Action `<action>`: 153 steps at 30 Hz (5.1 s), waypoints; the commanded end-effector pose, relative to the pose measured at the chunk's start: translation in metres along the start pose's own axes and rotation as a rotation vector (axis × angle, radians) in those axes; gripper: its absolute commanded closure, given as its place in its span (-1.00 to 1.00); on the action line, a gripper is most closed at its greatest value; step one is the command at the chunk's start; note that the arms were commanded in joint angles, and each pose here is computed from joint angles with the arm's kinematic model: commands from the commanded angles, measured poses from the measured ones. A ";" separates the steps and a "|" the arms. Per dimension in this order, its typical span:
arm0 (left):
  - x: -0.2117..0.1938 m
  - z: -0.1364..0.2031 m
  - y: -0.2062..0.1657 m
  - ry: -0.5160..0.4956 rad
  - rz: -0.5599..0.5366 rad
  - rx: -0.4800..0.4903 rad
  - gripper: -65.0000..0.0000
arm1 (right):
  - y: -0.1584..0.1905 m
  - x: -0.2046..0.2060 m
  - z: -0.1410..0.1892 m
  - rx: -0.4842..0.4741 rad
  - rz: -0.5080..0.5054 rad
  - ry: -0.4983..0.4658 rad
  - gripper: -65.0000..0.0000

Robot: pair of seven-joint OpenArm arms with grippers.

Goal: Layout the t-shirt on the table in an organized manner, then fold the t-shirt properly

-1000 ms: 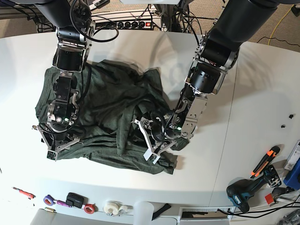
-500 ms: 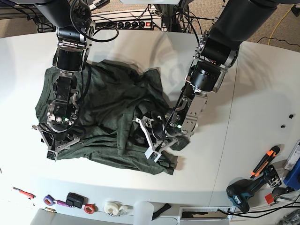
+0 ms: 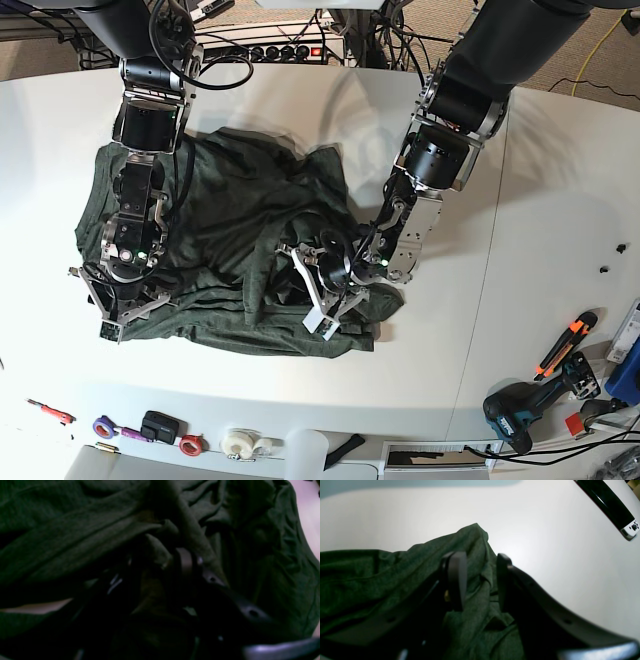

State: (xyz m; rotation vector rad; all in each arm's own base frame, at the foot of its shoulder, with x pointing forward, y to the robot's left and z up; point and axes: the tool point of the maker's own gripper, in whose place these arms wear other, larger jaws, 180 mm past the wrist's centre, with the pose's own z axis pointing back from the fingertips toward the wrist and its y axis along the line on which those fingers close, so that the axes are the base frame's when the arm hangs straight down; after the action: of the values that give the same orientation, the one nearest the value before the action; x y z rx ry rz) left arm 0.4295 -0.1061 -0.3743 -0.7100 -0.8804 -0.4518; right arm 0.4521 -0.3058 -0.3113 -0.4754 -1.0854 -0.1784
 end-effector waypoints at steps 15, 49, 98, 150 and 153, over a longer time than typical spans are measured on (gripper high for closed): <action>0.037 0.000 0.011 -0.095 -0.004 0.069 1.00 | -0.010 0.028 -0.001 -0.027 -0.006 -0.072 0.37; 0.040 0.039 0.030 -0.122 -0.072 -0.063 0.28 | -0.008 0.024 0.000 -0.023 -0.008 -0.061 0.37; 0.073 0.096 0.032 -0.161 0.036 -0.240 1.00 | -0.008 0.024 0.000 -0.024 -0.007 -0.060 0.37; 0.011 0.163 0.098 -0.115 0.315 -0.139 0.37 | 0.001 -0.014 0.003 0.027 0.037 0.044 0.37; 0.020 0.165 0.097 -0.134 0.297 -0.141 0.58 | 0.002 -0.026 0.004 0.034 0.048 0.069 0.37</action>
State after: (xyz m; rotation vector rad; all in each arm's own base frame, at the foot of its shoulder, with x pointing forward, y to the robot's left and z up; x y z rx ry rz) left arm 0.4000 0.0754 -0.3457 -0.9743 -0.7848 -0.1906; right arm 0.4272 -0.2988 -0.3542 -0.4356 -0.9521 -0.1304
